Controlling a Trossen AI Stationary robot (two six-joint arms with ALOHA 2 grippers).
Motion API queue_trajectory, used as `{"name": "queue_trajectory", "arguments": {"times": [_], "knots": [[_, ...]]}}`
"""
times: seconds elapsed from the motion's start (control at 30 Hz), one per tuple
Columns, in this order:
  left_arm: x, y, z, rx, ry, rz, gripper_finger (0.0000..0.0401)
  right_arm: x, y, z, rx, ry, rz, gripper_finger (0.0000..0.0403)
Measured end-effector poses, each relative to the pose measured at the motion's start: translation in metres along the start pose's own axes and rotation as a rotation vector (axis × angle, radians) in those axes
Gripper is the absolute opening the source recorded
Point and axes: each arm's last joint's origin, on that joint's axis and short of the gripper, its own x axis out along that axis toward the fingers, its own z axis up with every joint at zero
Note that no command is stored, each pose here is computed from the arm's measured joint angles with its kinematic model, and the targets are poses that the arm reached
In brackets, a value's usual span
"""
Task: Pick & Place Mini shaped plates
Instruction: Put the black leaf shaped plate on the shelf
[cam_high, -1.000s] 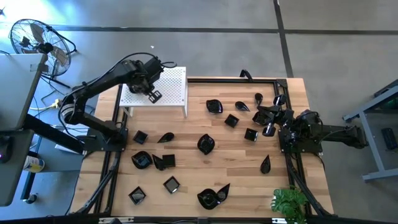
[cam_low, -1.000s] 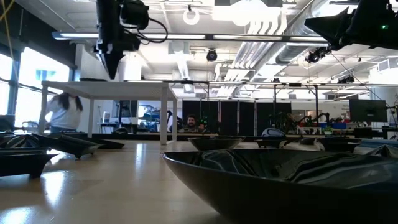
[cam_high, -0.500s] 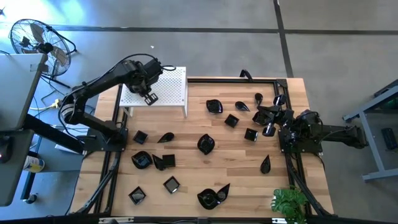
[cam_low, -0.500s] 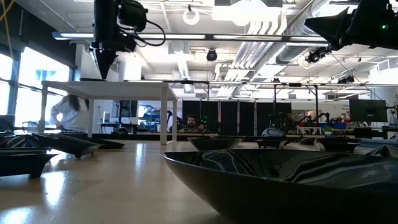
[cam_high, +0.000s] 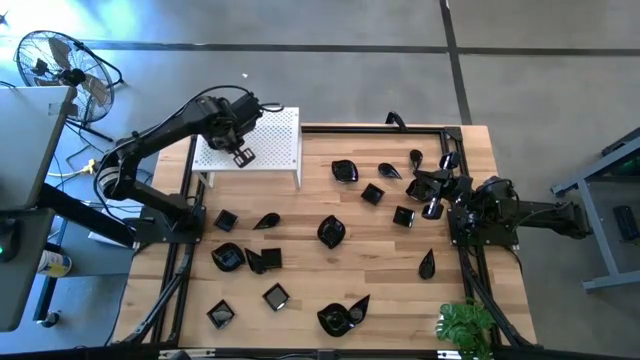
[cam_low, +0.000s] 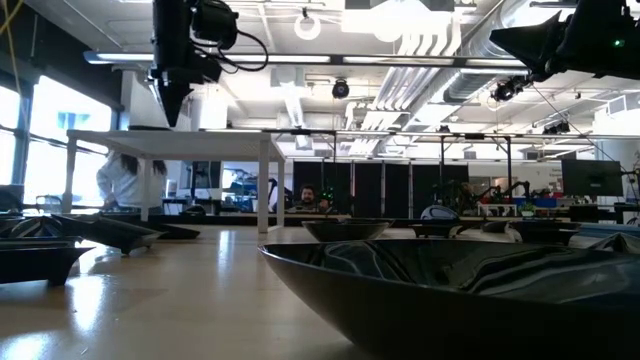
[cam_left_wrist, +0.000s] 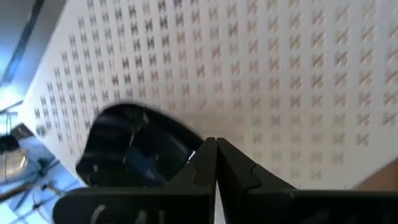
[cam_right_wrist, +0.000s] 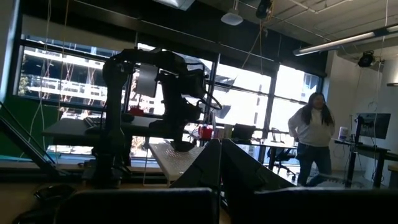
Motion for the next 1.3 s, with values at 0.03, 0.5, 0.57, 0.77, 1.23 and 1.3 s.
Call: {"name": "queue_trajectory", "arguments": {"times": [0.03, 0.5, 0.57, 0.77, 1.23, 1.3], "knots": [[0.0, 0.0, -0.001, -0.002, 0.012, 0.0, 0.0, 0.0, 0.0, 0.0, 0.0, 0.0, 0.0, 0.0], [-0.001, 0.0, -0.005, -0.021, 0.041, 0.011, 0.0, 0.0, 0.0, 0.0, 0.0, -0.002, 0.007, 0.0], [-0.002, -0.001, -0.001, -0.034, -0.011, -0.004, 0.0, 0.0, 0.0, 0.0, 0.0, -0.002, 0.006, 0.0], [0.001, -0.003, 0.007, 0.017, -0.056, -0.039, 0.0, 0.0, 0.0, 0.0, 0.0, -0.002, 0.006, 0.0], [0.009, -0.004, -0.001, 0.029, 0.115, 0.026, 0.0, 0.0, 0.0, 0.0, -0.001, -0.002, 0.007, 0.0], [0.008, -0.003, -0.005, 0.023, 0.147, 0.037, 0.0, 0.0, 0.0, 0.0, -0.001, -0.002, 0.007, 0.0]]}}
